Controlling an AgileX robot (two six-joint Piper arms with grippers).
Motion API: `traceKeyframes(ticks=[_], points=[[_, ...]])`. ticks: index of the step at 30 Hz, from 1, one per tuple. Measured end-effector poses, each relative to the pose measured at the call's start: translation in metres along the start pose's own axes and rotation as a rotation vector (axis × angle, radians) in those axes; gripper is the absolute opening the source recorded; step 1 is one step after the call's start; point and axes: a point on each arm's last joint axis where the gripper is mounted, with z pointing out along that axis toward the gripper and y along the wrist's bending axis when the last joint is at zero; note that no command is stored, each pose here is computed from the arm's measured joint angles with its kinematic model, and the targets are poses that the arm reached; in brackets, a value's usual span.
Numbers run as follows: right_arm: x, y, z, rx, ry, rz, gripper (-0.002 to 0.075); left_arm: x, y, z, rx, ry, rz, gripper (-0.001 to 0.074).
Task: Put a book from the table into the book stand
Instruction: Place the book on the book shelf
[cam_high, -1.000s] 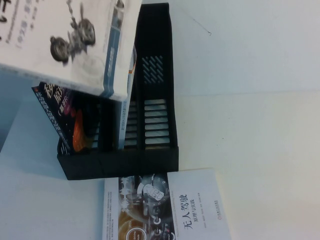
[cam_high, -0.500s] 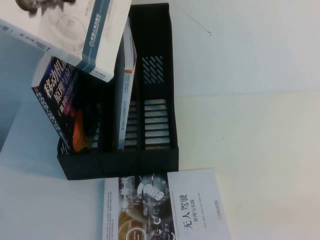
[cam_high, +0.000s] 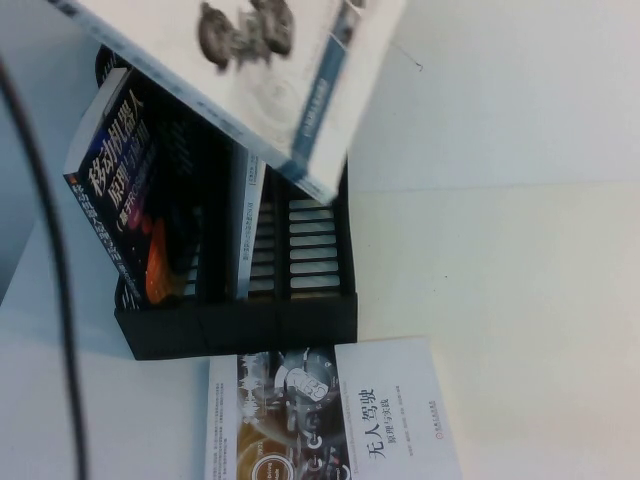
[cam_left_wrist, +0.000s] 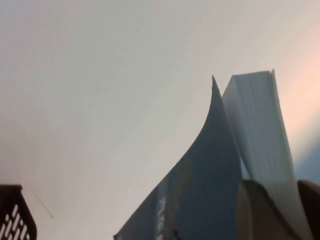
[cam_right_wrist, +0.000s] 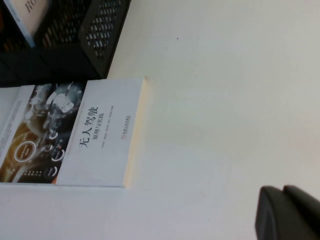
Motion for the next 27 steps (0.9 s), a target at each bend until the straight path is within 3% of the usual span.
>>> traceKeyframes(ticks=[9, 17, 23, 27], points=[[0.0, 0.0, 0.0, -0.001, -0.001, 0.004, 0.0008, 0.046, 0.025, 0.06, -0.07, 0.222, 0.014, 0.012], [-0.002, 0.006, 0.003, -0.042, 0.006, 0.031, 0.0008, 0.042, 0.032, 0.065, -0.101, 0.165, 0.026, 0.012], [-0.011, 0.027, 0.032, -0.122, 0.073, -0.024, 0.0008, 0.025, 0.012, 0.059, -0.059, 0.117, 0.078, 0.012], [-0.025, 0.05, 0.07, -0.174, 0.121, -0.086, 0.0008, 0.001, -0.015, 0.048, -0.006, 0.035, 0.145, 0.012]])
